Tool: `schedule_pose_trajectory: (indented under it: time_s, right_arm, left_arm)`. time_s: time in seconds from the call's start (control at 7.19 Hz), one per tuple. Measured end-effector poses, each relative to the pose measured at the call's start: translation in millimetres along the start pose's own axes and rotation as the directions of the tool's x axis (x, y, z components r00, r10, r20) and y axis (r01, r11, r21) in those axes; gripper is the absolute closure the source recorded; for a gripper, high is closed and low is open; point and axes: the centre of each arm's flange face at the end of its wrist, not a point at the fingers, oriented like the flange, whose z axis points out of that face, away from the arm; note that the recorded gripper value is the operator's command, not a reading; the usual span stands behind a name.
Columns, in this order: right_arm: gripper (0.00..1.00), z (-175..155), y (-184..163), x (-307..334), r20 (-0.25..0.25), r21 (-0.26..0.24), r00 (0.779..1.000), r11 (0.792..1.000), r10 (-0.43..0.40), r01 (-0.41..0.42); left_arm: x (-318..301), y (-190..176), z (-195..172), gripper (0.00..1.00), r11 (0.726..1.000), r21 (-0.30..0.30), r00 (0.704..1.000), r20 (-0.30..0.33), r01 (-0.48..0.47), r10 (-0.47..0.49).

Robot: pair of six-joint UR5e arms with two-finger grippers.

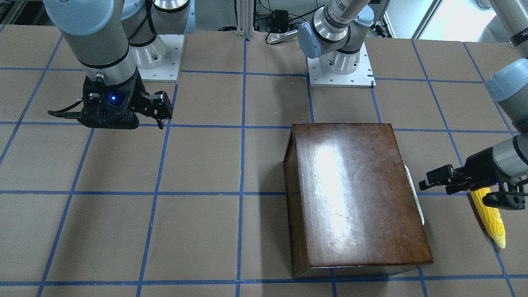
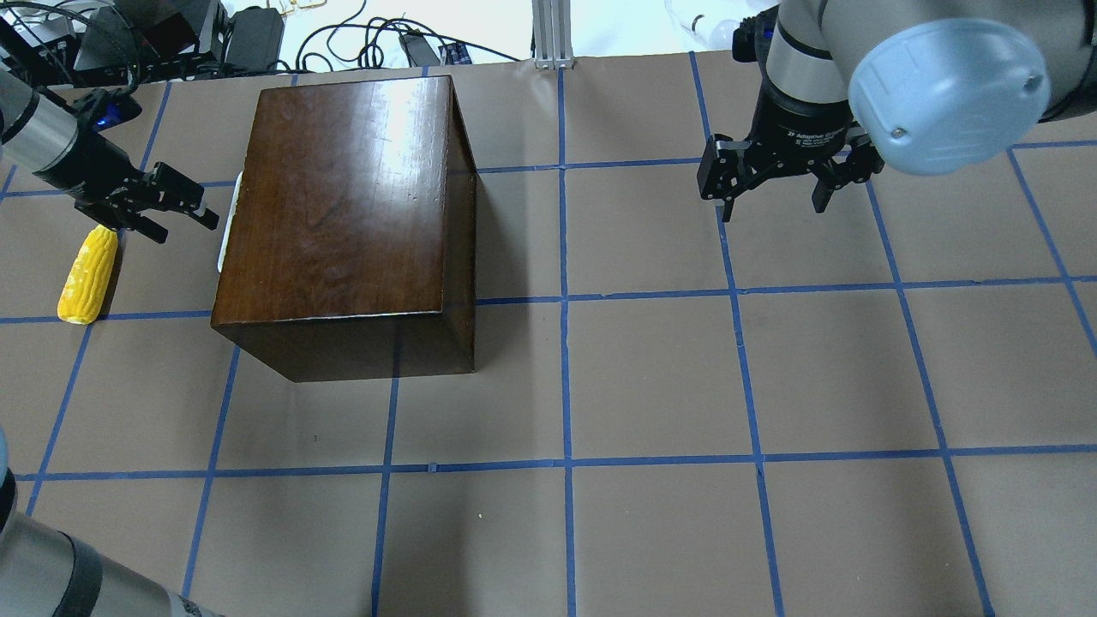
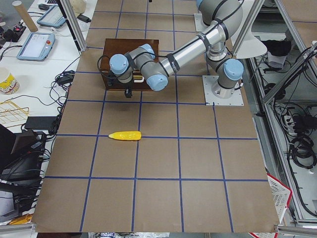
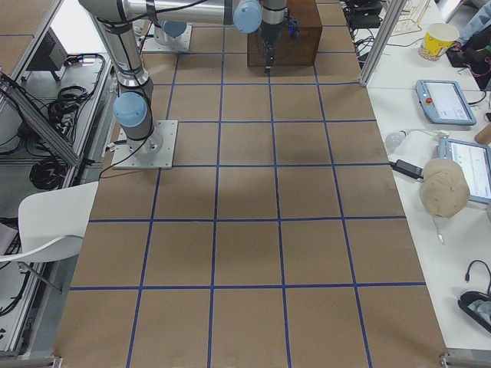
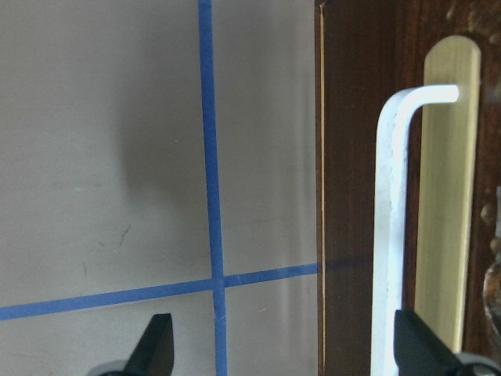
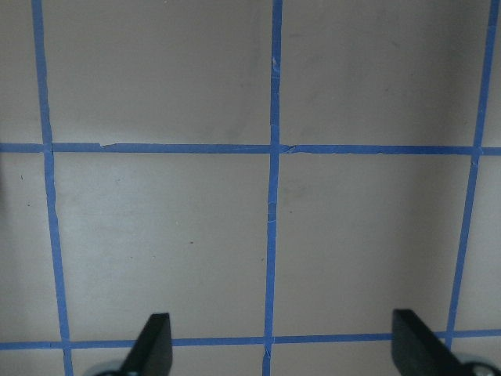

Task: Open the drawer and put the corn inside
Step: 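Hook the left gripper onto the white drawer handle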

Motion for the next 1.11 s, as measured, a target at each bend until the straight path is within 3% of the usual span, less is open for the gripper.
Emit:
schedule_pose_trajectory:
  time_s: [1.11]
  right_arm:
    - [0.0,0,0,0,0.0,0.001,1.0,1.0,0.0,0.0]
  left_arm:
    - [3,-1,26,0.0,1.0,-0.009,0.996,-0.089,0.01,-0.011]
